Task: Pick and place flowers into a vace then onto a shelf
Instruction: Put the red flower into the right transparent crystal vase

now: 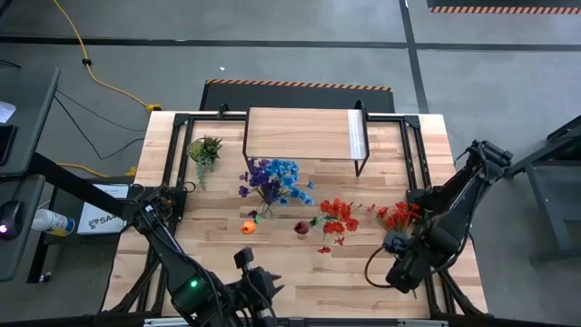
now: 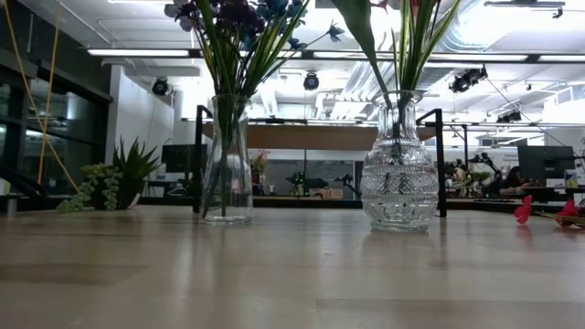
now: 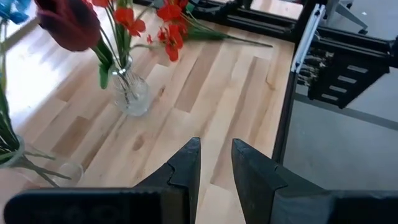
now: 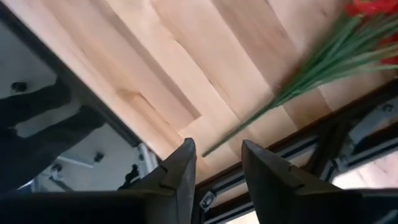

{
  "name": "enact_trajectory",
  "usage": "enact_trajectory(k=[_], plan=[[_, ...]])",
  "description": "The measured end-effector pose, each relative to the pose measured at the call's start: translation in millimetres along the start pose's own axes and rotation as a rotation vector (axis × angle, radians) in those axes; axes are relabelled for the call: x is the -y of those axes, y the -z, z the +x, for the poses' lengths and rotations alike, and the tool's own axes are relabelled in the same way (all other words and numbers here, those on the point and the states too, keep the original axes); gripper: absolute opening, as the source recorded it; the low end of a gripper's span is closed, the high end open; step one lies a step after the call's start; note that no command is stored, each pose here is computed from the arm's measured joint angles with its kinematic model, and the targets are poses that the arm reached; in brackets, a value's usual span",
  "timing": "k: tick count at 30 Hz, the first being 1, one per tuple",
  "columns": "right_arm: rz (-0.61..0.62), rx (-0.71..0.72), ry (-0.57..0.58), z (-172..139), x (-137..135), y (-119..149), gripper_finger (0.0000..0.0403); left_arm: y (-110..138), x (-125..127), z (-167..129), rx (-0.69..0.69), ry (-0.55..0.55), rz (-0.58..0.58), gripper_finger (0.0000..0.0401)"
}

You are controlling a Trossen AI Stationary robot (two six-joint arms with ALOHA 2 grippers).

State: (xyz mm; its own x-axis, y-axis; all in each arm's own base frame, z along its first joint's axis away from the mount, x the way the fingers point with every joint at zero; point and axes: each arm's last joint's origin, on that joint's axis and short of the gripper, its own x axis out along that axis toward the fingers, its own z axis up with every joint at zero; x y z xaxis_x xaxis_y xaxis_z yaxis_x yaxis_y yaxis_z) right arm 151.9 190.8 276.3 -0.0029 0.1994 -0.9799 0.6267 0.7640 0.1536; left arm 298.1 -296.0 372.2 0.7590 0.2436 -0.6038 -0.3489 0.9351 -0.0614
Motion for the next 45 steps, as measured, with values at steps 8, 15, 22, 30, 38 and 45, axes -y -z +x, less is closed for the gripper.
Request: enact_trajectory(k=[8,15,22,30,38,45], plan=[[0.056,0.072,0.05,1,5,3,0.0171,1,1,0,-0.03,0.026,-0.006,0.0124],[0.043,0.042,0.147,1,15,11,0.019,1,2,0,-0.048,0.039,-0.007,0.0124],[0.021,0.019,0.186,-13,34,24,0.019,1,2,0,-0.055,0.043,-0.007,0.0124],[0.008,0.099,0.059,-42,62,31,0.019,1,2,0,-0.054,0.043,-0.007,0.0124],[-0.021,0.196,-0.104,-55,64,28,0.019,0,3,0,-0.047,0.05,-0.016,0.0124],[-0.026,0.171,-0.18,-23,49,27,0.019,0,4,0,-0.035,0.054,-0.026,0.0124]])
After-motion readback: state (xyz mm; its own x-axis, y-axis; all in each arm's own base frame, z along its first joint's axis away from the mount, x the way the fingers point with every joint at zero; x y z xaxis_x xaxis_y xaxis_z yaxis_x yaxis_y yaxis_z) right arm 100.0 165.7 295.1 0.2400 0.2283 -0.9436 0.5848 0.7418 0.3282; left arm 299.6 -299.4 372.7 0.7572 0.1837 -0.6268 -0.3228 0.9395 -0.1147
